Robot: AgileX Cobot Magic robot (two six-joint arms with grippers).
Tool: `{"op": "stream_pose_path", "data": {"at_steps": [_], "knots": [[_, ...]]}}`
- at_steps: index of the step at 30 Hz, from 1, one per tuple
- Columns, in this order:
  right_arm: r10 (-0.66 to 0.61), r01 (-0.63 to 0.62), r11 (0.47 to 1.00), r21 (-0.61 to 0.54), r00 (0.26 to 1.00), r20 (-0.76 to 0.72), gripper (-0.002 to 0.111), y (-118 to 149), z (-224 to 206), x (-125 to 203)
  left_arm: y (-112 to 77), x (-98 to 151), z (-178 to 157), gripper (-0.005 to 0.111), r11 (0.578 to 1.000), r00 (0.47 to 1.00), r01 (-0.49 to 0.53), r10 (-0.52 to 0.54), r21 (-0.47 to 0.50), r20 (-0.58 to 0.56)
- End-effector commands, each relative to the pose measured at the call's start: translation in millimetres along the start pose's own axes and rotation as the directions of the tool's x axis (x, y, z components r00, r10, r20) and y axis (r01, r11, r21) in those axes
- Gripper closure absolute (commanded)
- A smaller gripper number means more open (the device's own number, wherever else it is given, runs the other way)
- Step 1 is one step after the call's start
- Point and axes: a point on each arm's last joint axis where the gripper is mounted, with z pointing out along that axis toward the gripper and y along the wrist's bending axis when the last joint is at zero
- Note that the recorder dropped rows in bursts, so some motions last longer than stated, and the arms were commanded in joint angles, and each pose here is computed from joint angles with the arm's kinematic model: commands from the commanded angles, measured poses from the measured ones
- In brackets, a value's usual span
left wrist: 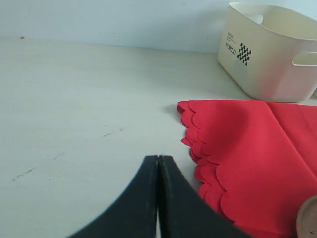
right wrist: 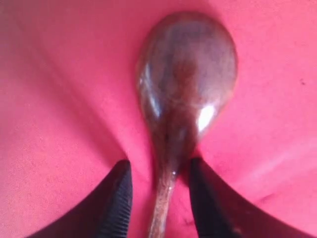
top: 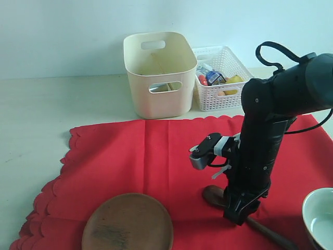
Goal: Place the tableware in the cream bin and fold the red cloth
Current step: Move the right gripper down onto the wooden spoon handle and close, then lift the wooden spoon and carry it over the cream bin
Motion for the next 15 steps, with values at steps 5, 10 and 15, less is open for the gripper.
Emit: {"op": "stream_pose_path", "data": {"at_steps": [5,10,15], "knots": [[0.034,-0.035,0.999,0.025,0.999,0.037,0.096,-2,3,-4,0.2,0,0,0.107,1.000,1.000,0.001,-0.001,-0.002,0.010],[0.070,-0.071,0.997,0.016,0.997,0.023,0.108,-1,0,-3,0.2,0,0,0.107,1.000,1.000,0.001,-0.001,-0.002,0.010],[0.089,-0.091,0.995,0.029,0.994,0.056,0.108,-2,-16,-9,0.2,0,0,0.107,1.000,1.000,0.001,-0.001,-0.002,0.010]]}}
